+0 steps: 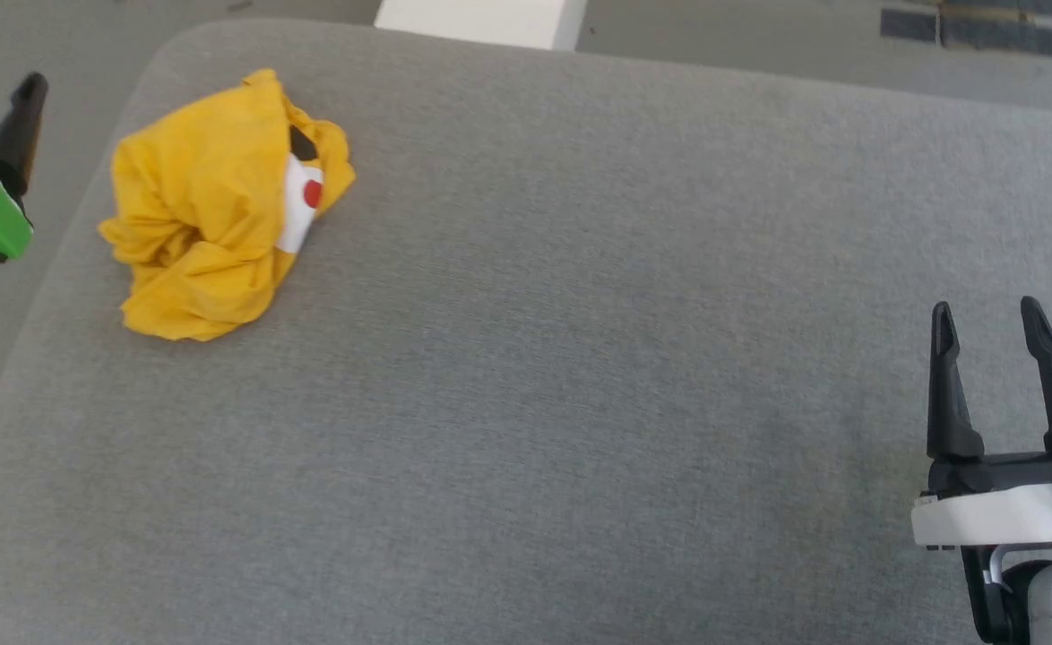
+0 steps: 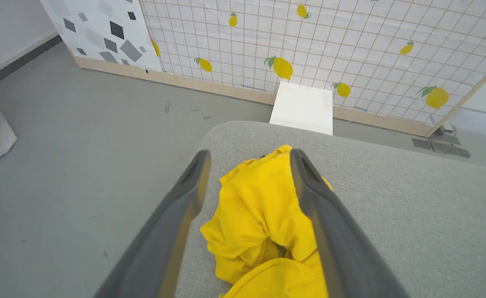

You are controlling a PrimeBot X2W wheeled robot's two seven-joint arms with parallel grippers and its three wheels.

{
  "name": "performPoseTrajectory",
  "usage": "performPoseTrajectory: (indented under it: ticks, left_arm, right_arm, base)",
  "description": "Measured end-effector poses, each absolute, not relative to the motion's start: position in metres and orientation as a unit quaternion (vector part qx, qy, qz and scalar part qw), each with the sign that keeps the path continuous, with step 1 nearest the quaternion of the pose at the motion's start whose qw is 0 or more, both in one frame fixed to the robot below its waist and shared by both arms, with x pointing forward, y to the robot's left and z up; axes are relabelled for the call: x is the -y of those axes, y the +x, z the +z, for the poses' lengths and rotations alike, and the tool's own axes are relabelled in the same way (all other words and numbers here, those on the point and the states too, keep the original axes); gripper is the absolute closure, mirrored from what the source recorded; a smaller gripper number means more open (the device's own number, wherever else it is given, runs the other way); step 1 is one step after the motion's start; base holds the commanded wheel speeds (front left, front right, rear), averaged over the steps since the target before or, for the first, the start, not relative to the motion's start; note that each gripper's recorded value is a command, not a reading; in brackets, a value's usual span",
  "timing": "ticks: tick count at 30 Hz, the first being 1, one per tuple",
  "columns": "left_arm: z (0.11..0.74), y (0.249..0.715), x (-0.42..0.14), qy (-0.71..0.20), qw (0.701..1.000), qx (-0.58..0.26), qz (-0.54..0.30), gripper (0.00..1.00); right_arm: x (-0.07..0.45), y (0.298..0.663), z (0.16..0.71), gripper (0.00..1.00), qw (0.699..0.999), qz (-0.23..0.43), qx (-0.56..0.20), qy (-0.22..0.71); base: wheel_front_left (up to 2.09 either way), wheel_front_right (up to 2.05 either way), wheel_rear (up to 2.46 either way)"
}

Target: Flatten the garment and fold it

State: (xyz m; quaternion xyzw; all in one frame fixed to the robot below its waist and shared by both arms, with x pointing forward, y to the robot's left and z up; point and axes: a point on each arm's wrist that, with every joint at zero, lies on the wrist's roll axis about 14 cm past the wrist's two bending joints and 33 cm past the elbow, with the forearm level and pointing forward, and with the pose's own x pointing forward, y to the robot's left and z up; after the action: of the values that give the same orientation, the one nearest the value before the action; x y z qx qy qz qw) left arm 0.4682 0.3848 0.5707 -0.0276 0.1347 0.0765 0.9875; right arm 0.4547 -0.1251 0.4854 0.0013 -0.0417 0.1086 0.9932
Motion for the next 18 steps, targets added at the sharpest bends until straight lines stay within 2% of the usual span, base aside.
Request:
performPoseTrajectory:
  ticks: [6, 14, 18]
  left_arm:
    - [0.514, 0.484, -0.367, -0.062, 0.976, -0.204, 0.055, 0.00]
    - [0.425, 0.472, -0.362, -0.108, 0.921, -0.368, 0.059, 0.00]
    - [0.398, 0.472, -0.354, -0.134, 0.899, -0.413, 0.060, 0.00]
  right_arm:
    - [0.133, 0.458, 0.468, 0.00, 0.995, 0.100, 0.023, -0.011]
    - [0.146, 0.460, 0.448, 0.00, 0.996, 0.084, 0.000, -0.020]
    - [0.155, 0.461, 0.442, 0.00, 0.997, 0.074, -0.007, -0.024]
  base:
    - [0.00, 0.00, 0.00]
    - [0.00, 0.00, 0.00]
    - [0.00, 0.00, 0.00]
